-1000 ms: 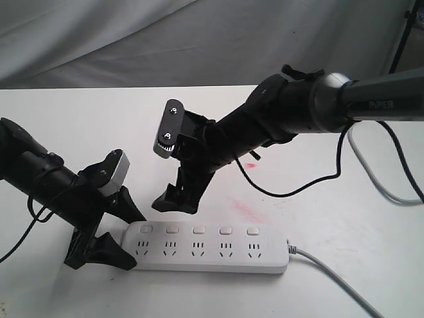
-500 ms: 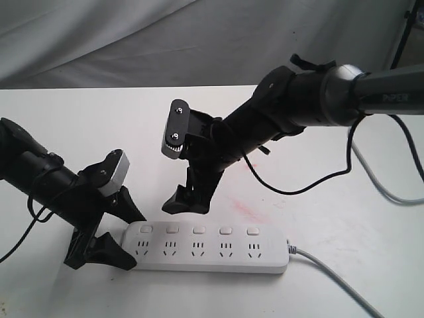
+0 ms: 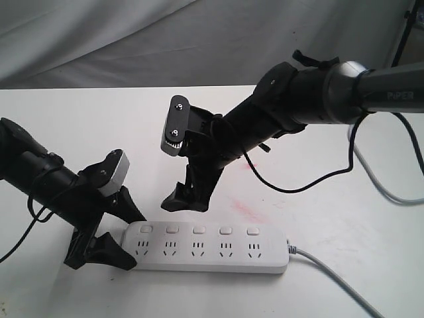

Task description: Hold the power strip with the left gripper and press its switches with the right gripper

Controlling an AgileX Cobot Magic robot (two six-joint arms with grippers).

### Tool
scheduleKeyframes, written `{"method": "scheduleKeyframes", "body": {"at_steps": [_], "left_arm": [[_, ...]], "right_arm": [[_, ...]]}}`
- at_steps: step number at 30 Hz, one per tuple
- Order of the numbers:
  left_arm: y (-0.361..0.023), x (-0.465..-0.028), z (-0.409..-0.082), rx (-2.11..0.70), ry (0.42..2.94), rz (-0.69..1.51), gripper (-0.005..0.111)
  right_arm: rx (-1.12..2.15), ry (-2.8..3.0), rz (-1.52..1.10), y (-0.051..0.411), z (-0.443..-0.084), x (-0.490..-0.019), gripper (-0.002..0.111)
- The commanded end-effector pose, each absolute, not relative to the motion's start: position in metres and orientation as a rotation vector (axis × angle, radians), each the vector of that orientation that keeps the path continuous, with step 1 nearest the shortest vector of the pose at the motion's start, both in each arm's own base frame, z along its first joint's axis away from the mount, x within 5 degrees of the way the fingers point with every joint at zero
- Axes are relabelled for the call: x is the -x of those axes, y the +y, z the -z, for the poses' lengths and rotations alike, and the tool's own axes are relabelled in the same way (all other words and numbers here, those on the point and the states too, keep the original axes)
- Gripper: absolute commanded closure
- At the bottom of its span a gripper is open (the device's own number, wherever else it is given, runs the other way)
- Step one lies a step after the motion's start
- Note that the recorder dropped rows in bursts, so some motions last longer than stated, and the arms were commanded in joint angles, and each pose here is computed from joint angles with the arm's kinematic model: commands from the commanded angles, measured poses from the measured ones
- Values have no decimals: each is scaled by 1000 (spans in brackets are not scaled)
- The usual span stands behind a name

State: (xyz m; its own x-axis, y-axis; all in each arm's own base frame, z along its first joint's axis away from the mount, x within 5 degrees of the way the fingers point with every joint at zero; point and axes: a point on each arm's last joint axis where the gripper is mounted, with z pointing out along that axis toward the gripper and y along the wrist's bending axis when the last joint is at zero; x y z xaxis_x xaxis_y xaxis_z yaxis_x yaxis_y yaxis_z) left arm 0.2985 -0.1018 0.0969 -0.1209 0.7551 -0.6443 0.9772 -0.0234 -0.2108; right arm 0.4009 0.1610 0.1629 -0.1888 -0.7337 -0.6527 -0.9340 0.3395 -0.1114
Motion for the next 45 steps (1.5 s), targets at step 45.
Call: {"method": "scheduleKeyframes", "body": {"at_steps": [45], "left_arm": [[-104,-300,-97,-1809,1917,895,61]], "right_arm": [[1445,2013,-468,171,-142,-401,3]]}}
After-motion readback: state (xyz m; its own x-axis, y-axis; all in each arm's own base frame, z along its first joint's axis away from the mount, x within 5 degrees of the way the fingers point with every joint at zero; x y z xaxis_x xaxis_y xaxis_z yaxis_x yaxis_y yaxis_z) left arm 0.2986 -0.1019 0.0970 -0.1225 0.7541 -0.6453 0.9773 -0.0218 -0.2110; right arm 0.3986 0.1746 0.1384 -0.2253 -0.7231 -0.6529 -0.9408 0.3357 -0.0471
